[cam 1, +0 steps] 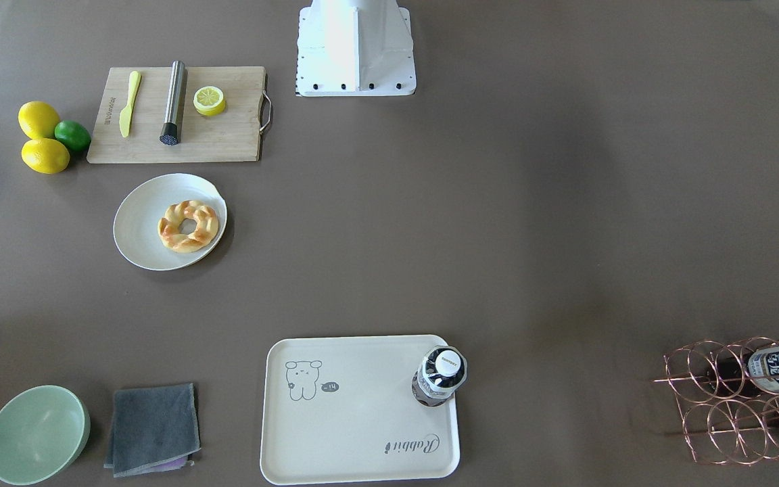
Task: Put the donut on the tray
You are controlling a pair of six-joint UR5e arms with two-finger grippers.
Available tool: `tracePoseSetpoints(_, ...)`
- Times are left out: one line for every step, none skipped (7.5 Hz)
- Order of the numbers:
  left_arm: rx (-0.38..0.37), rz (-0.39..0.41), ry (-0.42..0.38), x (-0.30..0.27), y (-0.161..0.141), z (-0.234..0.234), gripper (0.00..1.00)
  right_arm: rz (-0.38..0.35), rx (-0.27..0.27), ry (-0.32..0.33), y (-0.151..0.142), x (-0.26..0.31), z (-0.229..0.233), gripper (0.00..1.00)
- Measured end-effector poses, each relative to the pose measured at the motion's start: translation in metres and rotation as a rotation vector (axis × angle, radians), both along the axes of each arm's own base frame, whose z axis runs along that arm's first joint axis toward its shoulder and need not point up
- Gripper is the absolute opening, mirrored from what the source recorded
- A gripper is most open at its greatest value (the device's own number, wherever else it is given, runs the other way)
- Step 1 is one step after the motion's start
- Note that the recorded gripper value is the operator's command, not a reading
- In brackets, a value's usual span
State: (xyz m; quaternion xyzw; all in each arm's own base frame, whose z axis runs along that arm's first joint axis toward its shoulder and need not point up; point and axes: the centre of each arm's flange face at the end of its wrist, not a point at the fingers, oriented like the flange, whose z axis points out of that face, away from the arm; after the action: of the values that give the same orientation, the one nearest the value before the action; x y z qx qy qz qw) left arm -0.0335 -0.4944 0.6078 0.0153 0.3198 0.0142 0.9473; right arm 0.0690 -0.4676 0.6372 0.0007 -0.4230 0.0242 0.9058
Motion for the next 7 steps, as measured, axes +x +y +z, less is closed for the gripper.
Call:
tracePoseSetpoints(0.000, 0.000, 0.000, 0.0000, 0.0002, 0.0002, 0.98, 0.000, 0.000, -0.001, 0.0000, -0.0001, -0.0001, 1.00)
tracePoseSetpoints(0.000, 0.000, 0.000, 0.0000, 0.0002, 0.0002, 0.98, 0.000, 0.000, -0.002, 0.0000, -0.0001, -0.0001, 1.00)
tracePoseSetpoints(0.000, 0.000, 0.000, 0.0000, 0.0001, 0.0002, 0.98, -0.001, 0.000, -0.002, 0.0003, -0.0001, 0.0002, 1.00)
tracePoseSetpoints(0.000, 0.000, 0.000, 0.0000, 0.0001, 0.0001, 0.98, -0.002, 0.001, -0.002, 0.0003, -0.0001, 0.0002, 1.00)
tracePoseSetpoints(-0.001, 0.000, 0.000, 0.0000, 0.0000, 0.0004, 0.98, -0.003, 0.003, -0.002, 0.0009, -0.0001, 0.0004, 1.00)
tracePoseSetpoints(-0.001, 0.000, 0.000, 0.0000, 0.0000, 0.0003, 0.98, -0.004, 0.004, -0.002, 0.0010, -0.0002, 0.0000, 1.00)
tracePoseSetpoints(0.000, 0.000, 0.001, 0.0000, 0.0000, 0.0001, 0.98, -0.003, 0.004, -0.008, 0.0008, -0.0005, -0.0009, 1.00)
